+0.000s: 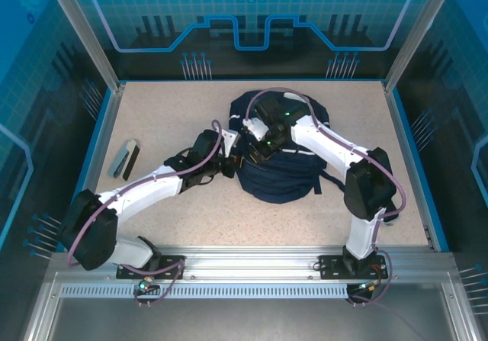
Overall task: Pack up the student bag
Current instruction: Unzip the student bag at the center of the table.
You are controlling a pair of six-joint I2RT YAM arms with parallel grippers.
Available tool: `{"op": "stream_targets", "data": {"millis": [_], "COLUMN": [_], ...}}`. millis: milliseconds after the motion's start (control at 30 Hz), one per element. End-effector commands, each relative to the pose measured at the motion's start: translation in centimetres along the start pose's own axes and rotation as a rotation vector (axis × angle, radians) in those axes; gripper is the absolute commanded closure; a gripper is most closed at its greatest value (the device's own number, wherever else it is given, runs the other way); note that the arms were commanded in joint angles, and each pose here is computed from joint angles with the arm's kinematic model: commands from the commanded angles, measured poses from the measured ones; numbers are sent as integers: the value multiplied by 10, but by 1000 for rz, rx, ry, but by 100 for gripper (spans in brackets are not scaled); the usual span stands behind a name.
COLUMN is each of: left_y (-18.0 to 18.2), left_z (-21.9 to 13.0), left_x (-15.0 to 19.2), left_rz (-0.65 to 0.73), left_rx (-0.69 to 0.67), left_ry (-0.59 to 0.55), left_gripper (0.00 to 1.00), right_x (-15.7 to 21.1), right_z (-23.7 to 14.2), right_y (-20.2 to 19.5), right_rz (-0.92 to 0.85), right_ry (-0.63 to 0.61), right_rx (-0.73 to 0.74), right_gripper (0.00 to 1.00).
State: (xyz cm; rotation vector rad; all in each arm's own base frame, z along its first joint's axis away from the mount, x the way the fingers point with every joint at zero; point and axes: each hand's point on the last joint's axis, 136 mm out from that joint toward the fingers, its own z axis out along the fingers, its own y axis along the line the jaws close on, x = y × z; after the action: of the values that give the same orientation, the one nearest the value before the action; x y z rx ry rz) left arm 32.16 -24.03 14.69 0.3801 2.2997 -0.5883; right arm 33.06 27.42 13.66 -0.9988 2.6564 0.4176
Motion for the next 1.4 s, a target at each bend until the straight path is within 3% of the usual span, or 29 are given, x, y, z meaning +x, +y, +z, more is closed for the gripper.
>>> {"op": "stream_targets", "data": {"millis": [0,200,433,600,733,833,1000,1300,1367], "left_y": [9,37,52,58,70,91,122,144,141], "left_z": [-19,-14,1,10,4,-7,-29,-71,-76], "left_x": [-26,-28,-37,-39,-42,-36,-12,21,24], "left_rz": [-41,-95,-142,-163,-205,-256,-330,-422,-437], "left_rx": [-48,-142,-151,-157,-205,-281,-382,-492,-486], "left_ry": [-122,-139,-118,-93,-109,-115,-96,-83,-69], "left_gripper": [100,100,100,100,100,100,100,100,78], "right_x": [6,14,20,15,7,10,51,192,221], "right_z": [2,-9,-17,-21,-33,-54,-78,-92,-96], "right_y": [-17,10,39,33,6,-24,-94,-196,-207], "right_rz": [-4,-62,-117,-94,75,228,580,1141,1230], "right_ry": [35,-20,-57,-76,-115,-193,-251,-82,-52], "right_rx": [63,-53,-210,-167,-63,50,186,527,590], "right_gripper": [97,100,100,98,49,34,28,22,18]}}
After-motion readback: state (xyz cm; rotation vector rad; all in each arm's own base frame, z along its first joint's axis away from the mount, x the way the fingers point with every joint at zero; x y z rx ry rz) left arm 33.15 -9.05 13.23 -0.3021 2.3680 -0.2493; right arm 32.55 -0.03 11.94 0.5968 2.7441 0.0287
